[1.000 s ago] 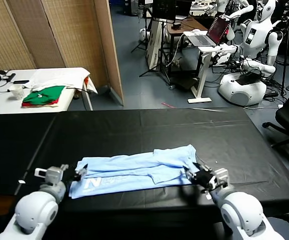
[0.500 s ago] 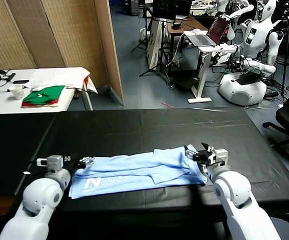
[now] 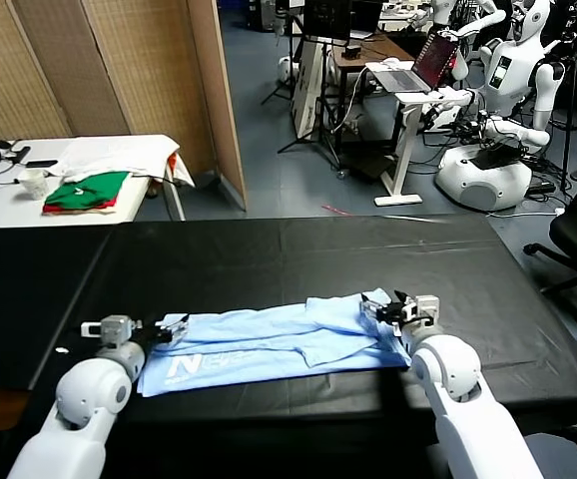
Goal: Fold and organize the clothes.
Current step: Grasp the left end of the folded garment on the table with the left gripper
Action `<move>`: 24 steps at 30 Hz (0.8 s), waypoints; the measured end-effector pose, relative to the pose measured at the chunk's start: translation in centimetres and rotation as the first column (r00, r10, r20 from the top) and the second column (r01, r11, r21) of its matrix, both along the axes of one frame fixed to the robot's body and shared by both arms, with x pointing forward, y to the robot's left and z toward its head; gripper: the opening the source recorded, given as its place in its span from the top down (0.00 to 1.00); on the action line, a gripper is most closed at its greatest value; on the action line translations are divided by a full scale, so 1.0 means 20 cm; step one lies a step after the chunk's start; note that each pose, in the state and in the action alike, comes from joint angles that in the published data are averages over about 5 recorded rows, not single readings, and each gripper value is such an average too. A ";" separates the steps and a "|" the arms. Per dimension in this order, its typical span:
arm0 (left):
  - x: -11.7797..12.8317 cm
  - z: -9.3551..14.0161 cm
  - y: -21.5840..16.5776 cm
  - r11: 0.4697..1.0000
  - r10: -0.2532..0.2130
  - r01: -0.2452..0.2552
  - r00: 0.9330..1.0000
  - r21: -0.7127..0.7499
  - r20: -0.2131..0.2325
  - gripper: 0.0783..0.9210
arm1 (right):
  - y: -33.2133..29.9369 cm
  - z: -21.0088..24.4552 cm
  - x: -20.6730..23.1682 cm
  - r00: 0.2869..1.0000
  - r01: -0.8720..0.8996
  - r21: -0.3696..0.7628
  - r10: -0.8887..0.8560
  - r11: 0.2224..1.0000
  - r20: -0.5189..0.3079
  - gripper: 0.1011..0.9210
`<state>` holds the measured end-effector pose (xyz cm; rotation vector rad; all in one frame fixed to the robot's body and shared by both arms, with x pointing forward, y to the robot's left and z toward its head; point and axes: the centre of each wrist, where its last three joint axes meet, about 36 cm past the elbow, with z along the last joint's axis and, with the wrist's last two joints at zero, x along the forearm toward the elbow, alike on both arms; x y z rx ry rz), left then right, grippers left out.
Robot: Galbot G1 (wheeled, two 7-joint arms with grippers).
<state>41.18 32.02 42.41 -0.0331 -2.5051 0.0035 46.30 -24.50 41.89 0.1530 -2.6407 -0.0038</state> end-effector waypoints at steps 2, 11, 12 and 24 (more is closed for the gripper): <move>0.00 0.00 0.00 1.000 0.000 0.000 1.000 0.003 0.000 0.37 | 0.00 -0.01 0.00 1.000 0.004 0.001 -0.004 1.000 0.003 0.78; 0.01 -0.01 -0.04 1.000 -0.020 0.020 1.000 0.013 0.004 0.91 | 0.02 -0.03 -0.05 0.997 0.059 -0.006 -0.058 0.998 0.054 0.95; 0.02 -0.01 -0.05 1.000 -0.025 0.024 1.000 0.018 0.006 0.92 | 0.02 -0.04 -0.06 0.996 0.070 -0.007 -0.070 0.997 0.061 0.95; 0.16 -0.07 -0.14 0.998 -0.039 0.035 0.995 0.051 0.087 0.92 | 0.03 -0.10 -0.08 0.987 0.140 0.014 -0.141 0.990 0.074 0.95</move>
